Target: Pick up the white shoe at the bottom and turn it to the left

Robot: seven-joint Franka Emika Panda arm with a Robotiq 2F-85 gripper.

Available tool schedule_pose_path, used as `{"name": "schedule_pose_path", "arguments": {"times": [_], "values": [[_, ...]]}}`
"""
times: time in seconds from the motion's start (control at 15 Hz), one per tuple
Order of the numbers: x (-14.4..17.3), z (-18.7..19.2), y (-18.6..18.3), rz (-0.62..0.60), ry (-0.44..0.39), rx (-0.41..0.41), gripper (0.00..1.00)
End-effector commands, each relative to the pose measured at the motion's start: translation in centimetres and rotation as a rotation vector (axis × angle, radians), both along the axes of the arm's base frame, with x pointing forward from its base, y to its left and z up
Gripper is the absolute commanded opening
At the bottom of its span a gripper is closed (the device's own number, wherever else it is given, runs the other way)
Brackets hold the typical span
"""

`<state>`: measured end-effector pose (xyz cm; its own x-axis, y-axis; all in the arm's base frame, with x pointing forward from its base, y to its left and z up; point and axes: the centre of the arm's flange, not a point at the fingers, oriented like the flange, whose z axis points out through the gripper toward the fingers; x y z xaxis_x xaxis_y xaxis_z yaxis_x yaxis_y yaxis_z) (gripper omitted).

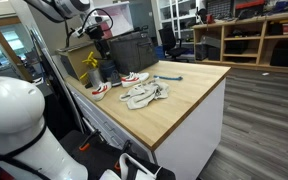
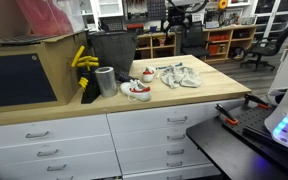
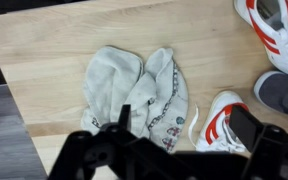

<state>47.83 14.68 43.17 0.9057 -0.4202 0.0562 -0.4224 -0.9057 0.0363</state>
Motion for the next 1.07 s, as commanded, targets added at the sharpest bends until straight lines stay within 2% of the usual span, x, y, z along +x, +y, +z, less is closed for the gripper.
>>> {"name": "schedule_pose_path", "arguments": {"times": [0.0, 0.2, 0.53, 0.8, 1.0], "values": [[-2.9, 0.2, -1.8, 0.148, 0.101, -0.028, 1.00], [-3.5, -0.6, -3.6, 0.244, 0.190, -0.064, 1.00], [-3.9, -2.4, -7.1, 0.300, 0.324, -0.114, 1.00], [-4.1, -2.7, -9.4, 0.290, 0.347, -0.142, 1.00], [-3.5, -2.9, -9.1, 0.258, 0.332, -0.127, 1.00]]}}
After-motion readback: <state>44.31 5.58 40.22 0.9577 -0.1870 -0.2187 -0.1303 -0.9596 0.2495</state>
